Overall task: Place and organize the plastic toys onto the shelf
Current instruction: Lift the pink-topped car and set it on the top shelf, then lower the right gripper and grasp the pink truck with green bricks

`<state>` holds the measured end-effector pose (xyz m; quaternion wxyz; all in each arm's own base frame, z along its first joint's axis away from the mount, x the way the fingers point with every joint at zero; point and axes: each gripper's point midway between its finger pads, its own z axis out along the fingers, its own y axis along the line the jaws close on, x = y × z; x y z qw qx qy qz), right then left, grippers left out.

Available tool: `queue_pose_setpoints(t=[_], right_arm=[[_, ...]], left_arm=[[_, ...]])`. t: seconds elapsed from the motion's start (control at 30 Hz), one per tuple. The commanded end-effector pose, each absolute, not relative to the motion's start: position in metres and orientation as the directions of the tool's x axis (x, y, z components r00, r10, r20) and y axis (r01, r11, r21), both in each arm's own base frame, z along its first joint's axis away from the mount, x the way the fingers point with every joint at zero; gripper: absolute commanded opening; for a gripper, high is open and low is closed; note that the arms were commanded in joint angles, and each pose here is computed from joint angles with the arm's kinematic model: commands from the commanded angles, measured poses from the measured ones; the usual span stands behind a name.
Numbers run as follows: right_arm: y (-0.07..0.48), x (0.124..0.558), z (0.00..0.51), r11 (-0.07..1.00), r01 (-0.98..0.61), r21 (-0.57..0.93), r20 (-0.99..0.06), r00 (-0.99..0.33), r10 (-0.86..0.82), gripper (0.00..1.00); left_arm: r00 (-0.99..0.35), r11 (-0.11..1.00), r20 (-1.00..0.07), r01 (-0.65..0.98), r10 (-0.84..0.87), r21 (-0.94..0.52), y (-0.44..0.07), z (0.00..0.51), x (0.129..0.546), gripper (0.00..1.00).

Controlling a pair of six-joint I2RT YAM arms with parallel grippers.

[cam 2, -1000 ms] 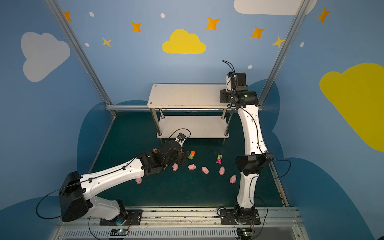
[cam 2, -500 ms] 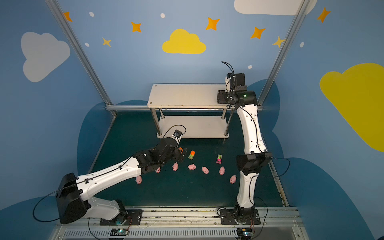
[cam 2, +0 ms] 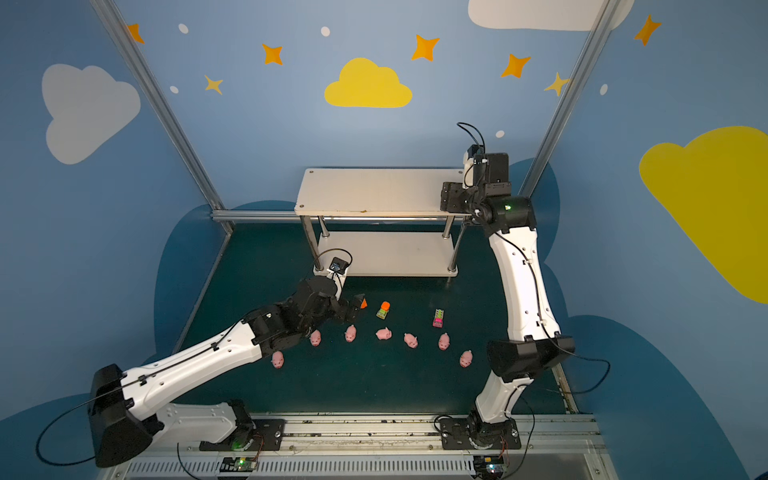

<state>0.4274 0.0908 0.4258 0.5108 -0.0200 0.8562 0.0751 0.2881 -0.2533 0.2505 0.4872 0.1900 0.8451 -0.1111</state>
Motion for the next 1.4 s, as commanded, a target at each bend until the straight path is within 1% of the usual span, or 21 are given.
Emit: queue_pose_setpoints(t=[0.0, 0.23, 0.37, 0.53, 0.67, 0.77, 0.9, 1.17, 1.37], right_arm=[[0.090, 0.400, 0.426, 0.988, -0.083, 0.127, -0.896, -0.437, 0.078, 0.80], [0.111, 0.335, 0.375, 0.985, -0.113, 0.128, -0.864, -0.500, 0.055, 0.80], [0.122, 0.307, 0.321, 0.983, -0.118, 0.139, -0.818, -0.573, 0.047, 0.79], [0.128, 0.284, 0.241, 0.979, -0.080, 0.190, -0.739, -0.667, 0.089, 0.78], [0.125, 0.278, 0.195, 0.979, -0.037, 0.199, -0.703, -0.701, 0.117, 0.76], [0.121, 0.278, 0.173, 0.982, -0.002, 0.188, -0.682, -0.720, 0.129, 0.76], [0.108, 0.280, 0.154, 0.984, 0.069, 0.164, -0.662, -0.731, 0.162, 0.76], [0.080, 0.293, 0.114, 0.958, 0.196, 0.210, -0.583, -0.761, 0.283, 0.76], [0.080, 0.300, 0.091, 0.951, 0.215, 0.222, -0.530, -0.793, 0.302, 0.75]], left_arm=[[-0.468, 0.892, -0.864, 0.450, 0.187, -0.051, -0.249, 0.253, 0.274, 1.00], [-0.498, 0.881, -0.857, 0.455, 0.130, -0.131, -0.236, 0.244, 0.250, 1.00], [-0.523, 0.881, -0.844, 0.447, 0.117, -0.155, -0.230, 0.229, 0.237, 1.00], [-0.564, 0.877, -0.822, 0.432, 0.079, -0.211, -0.229, 0.204, 0.226, 1.00], [-0.606, 0.874, -0.792, 0.423, 0.076, -0.240, -0.236, 0.177, 0.222, 1.00], [-0.642, 0.876, -0.762, 0.412, 0.086, -0.249, -0.243, 0.157, 0.221, 1.00], [-0.675, 0.877, -0.730, 0.407, 0.101, -0.256, -0.252, 0.138, 0.222, 1.00], [-0.692, 0.878, -0.708, 0.418, 0.142, -0.233, -0.270, 0.127, 0.231, 1.00], [-0.709, 0.885, -0.681, 0.421, 0.184, -0.200, -0.282, 0.114, 0.241, 1.00]])
